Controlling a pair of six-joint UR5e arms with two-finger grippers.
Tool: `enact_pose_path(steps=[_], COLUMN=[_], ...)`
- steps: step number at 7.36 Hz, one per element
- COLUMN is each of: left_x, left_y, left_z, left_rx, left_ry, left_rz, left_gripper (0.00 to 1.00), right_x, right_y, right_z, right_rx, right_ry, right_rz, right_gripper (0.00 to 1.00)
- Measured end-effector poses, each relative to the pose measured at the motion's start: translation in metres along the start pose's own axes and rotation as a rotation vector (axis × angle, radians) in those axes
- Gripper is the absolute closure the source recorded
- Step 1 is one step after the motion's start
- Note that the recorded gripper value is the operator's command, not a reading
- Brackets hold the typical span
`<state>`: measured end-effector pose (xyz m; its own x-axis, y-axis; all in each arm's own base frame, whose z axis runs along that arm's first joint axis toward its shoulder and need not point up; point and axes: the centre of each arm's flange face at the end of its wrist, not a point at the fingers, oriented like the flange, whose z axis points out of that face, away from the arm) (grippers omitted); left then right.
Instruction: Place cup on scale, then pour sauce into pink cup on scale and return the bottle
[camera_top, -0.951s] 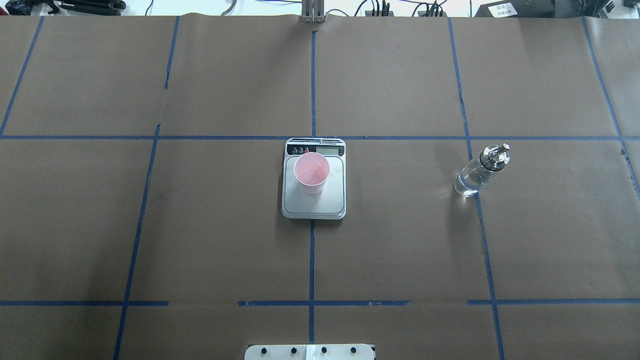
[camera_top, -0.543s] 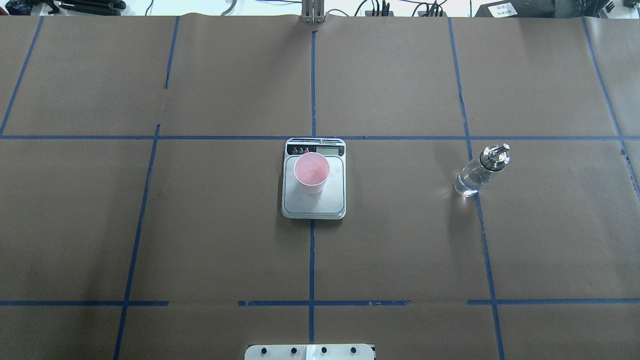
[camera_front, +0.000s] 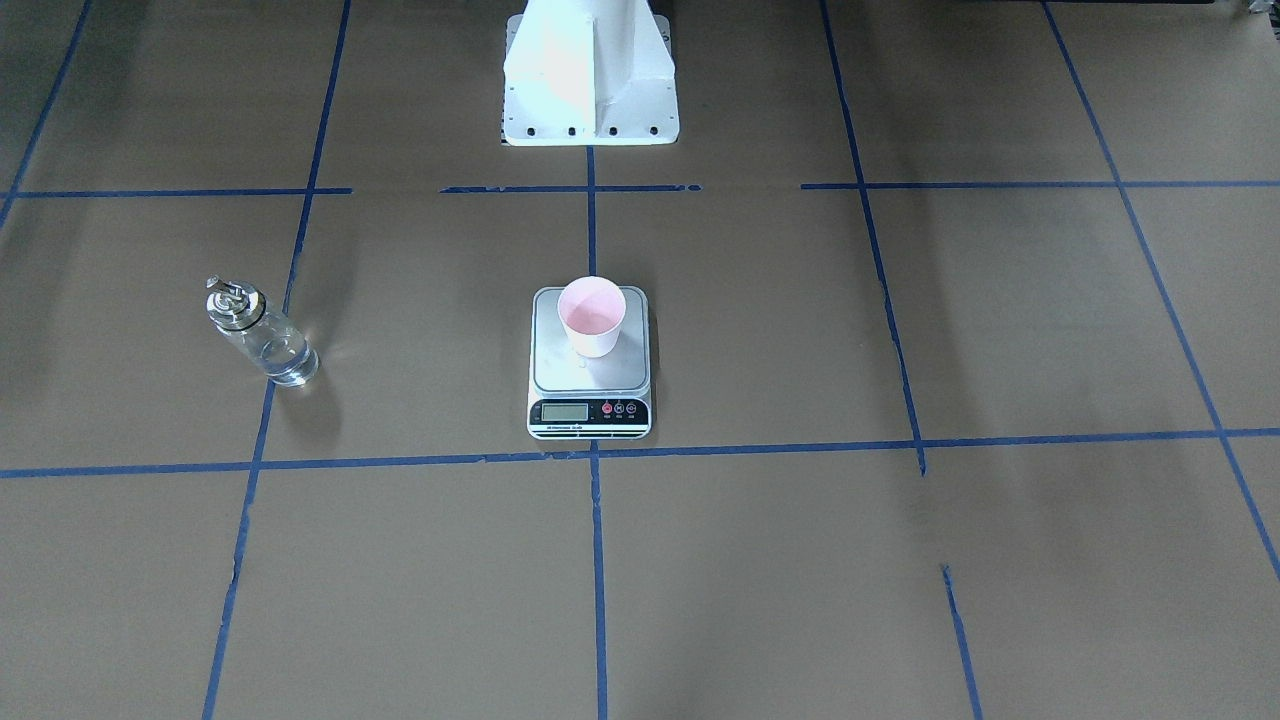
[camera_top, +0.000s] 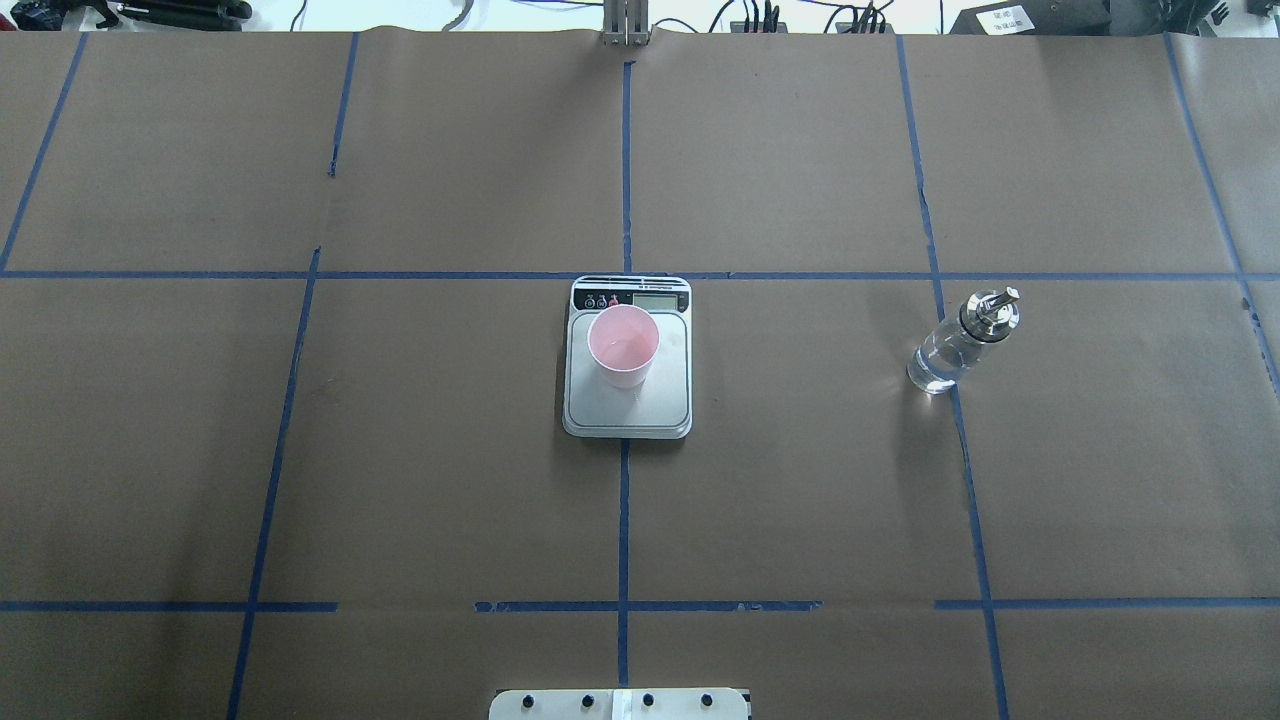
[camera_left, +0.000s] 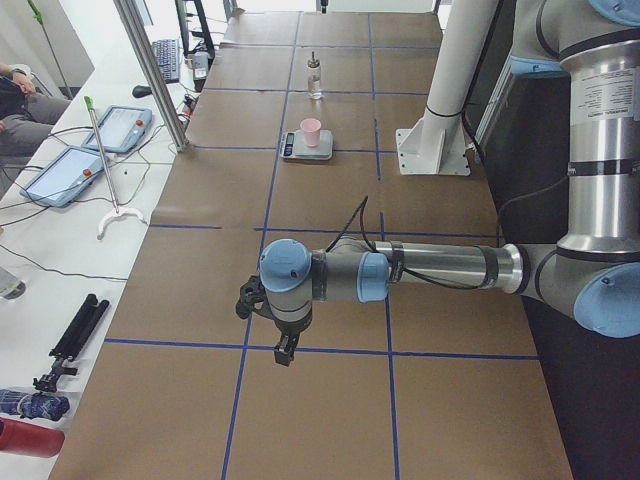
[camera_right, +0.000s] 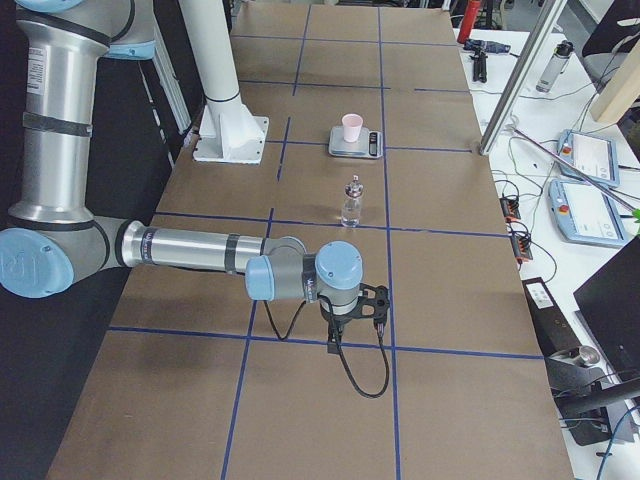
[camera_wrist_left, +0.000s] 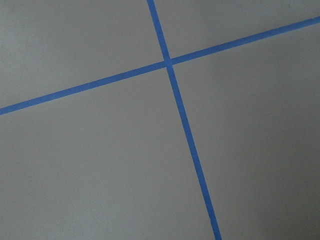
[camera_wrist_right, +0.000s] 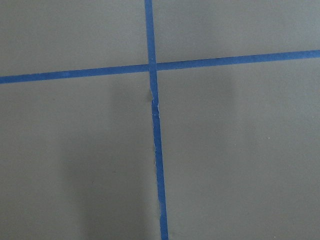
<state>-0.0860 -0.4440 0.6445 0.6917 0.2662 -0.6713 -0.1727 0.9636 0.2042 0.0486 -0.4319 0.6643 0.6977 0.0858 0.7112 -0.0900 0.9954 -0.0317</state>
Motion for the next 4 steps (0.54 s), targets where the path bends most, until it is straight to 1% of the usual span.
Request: enact_pose_path(steps=[2, 4], left_x=[-0.0034, -0.0034], left_y=[0.0004, 0.0001], left_z=[-0.0033, -0.0054], left_rx=[-0.007, -0.007], left_ry=[-0.043, -0.055], left_rz=[0.001, 0.001], left_gripper=[0.0, 0.0], right_x=[-0.0001, 0.0002], right_y=[0.0, -0.0002], right_z=[0.0, 0.0003], right_rx=[0.0, -0.001], right_ry=[0.0, -0.001], right_rz=[-0.001, -0.001], right_gripper=[0.0, 0.0])
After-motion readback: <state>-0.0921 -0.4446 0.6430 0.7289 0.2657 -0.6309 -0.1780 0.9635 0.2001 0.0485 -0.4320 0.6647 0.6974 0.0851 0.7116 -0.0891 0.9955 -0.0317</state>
